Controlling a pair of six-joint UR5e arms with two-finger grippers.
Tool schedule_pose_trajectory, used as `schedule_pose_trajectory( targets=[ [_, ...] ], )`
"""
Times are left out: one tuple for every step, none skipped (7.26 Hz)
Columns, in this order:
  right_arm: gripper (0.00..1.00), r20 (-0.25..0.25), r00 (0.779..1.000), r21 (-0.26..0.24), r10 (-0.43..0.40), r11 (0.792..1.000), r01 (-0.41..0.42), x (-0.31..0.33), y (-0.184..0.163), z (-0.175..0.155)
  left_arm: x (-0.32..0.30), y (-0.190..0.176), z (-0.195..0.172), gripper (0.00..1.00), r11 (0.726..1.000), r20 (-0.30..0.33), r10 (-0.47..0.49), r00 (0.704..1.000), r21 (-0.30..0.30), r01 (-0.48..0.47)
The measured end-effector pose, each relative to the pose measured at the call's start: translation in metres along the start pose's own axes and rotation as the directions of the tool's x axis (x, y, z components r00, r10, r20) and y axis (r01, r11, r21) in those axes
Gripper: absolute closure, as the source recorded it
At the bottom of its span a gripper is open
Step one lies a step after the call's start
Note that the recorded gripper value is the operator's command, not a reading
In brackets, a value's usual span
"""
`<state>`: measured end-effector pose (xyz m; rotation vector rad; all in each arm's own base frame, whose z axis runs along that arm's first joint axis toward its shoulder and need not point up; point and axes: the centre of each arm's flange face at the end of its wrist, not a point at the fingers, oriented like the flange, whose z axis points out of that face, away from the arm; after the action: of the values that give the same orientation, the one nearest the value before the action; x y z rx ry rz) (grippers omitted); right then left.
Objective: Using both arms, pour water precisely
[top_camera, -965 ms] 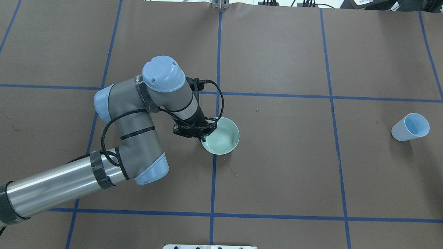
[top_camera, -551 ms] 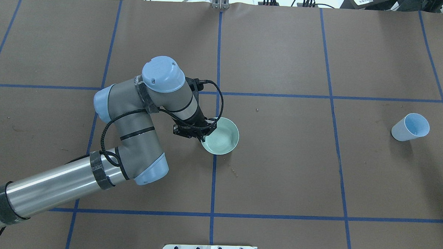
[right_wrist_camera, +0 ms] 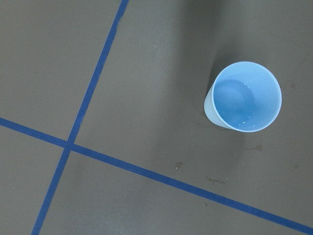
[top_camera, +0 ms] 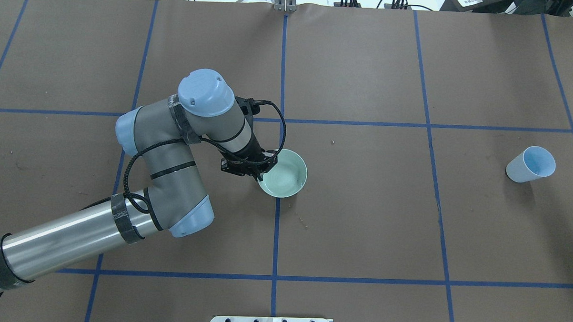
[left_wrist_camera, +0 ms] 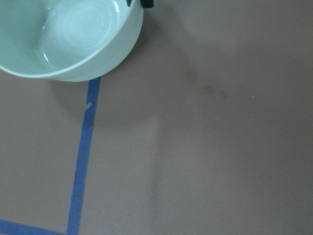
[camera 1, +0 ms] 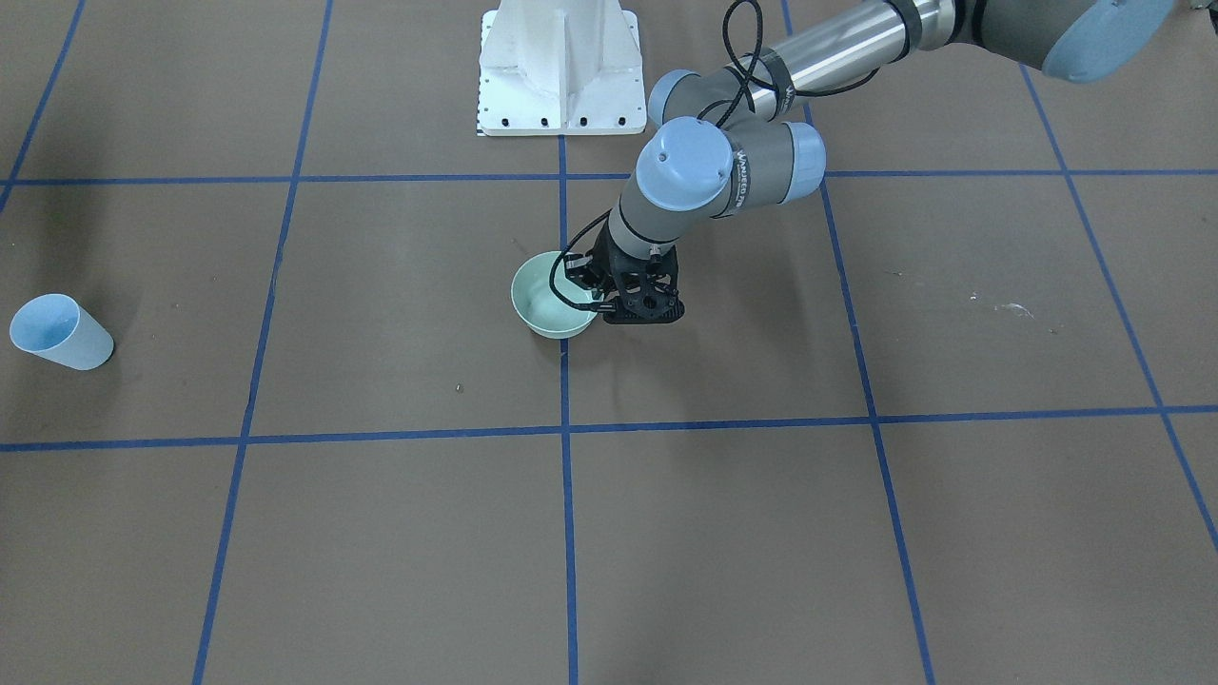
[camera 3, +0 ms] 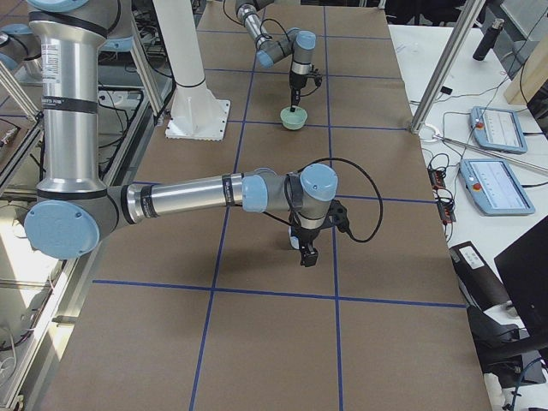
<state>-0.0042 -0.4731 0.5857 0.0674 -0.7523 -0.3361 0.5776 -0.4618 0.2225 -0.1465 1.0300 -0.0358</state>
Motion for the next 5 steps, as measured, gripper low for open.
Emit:
schedule_pose_trajectory(
  targets=[
    [0.01, 0.000, 1.000, 0.001, -0.001, 1.000, 0.001, -0.0002, -0.0003, -0.0003, -0.0061, 0.0003, -0.0006, 0.82, 1.000, 0.002, -0.002, 1.000, 0.000, 0.002],
    [0.01, 0.000, 1.000, 0.001, -0.001, 1.000, 0.001, -0.0002, -0.0004, -0.0003, -0.0100, 0.0010, -0.0005, 0.60, 1.000, 0.003, -0.002, 1.000, -0.001, 0.002],
    [0.01, 0.000, 1.000, 0.000, -0.001, 1.000, 0.001, -0.0001, -0.0002, -0.0002, -0.0118, 0.0015, 0.0002, 0.59, 1.000, 0.004, -0.003, 1.000, -0.001, 0.003],
    [0.01, 0.000, 1.000, 0.000, 0.000, 1.000, 0.000, -0.0001, 0.0000, -0.0001, -0.0121, 0.0024, 0.0013, 0.58, 1.000, 0.005, -0.003, 1.000, -0.003, 0.003],
    [0.01, 0.000, 1.000, 0.000, 0.000, 1.000, 0.000, -0.0001, 0.0001, 0.0000, -0.0114, 0.0038, 0.0021, 0.55, 1.000, 0.005, -0.003, 1.000, -0.004, 0.003]
  ],
)
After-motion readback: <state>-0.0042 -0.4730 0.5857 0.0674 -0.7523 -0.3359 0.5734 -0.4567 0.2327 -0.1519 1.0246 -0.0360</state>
